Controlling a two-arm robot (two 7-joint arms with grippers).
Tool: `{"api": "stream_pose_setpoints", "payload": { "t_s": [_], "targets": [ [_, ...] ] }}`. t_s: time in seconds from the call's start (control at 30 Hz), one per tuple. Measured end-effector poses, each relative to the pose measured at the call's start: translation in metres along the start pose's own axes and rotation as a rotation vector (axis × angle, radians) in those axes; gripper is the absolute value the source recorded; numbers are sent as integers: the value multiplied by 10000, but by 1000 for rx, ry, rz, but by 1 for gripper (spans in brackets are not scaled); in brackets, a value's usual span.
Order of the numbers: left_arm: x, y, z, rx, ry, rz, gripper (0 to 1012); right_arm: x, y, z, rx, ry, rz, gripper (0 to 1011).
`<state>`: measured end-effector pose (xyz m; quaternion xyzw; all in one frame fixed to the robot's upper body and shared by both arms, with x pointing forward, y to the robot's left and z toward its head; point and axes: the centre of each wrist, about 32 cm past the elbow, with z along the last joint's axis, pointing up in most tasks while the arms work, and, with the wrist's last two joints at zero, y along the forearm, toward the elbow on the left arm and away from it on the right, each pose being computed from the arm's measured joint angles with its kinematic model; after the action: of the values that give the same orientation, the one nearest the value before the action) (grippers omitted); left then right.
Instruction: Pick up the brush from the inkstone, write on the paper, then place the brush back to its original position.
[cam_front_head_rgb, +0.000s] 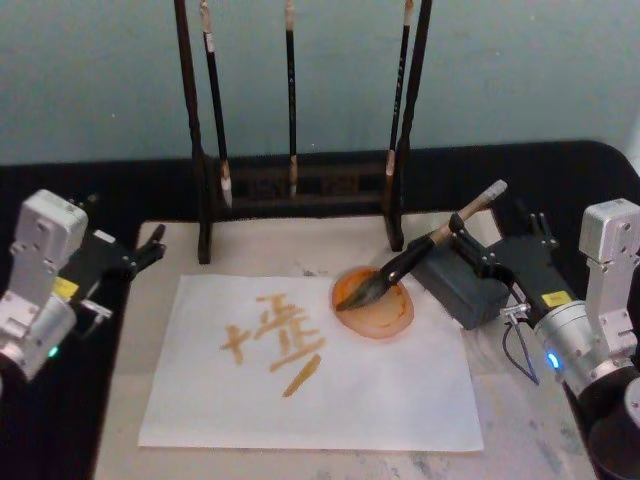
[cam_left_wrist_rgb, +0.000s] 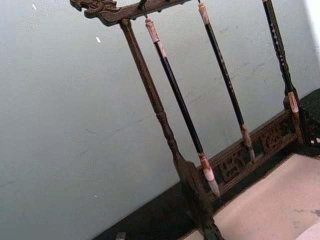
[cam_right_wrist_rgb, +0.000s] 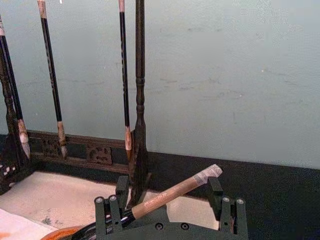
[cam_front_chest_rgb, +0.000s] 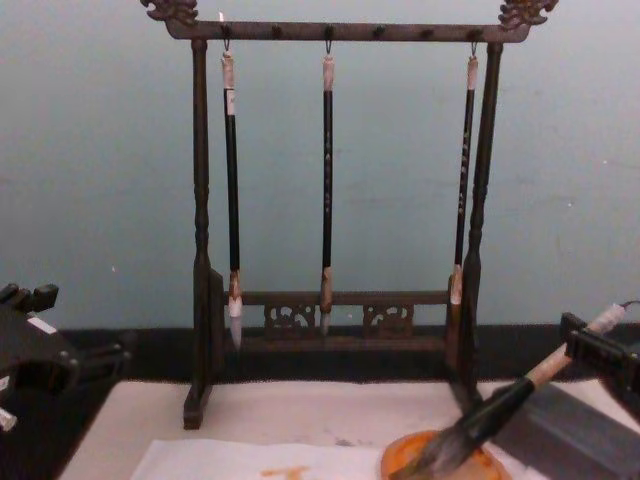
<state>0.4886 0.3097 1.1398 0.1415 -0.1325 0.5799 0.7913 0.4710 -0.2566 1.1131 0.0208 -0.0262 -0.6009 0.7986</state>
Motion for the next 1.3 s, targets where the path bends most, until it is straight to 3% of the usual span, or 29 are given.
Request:
{"api": "stream_pose_setpoints", "payload": {
  "t_s": [1.3],
  "targets": [
    [0, 0, 0, 0, 0, 0, 1010, 0, 0, 0, 0, 0, 0, 1000]
  ]
}}
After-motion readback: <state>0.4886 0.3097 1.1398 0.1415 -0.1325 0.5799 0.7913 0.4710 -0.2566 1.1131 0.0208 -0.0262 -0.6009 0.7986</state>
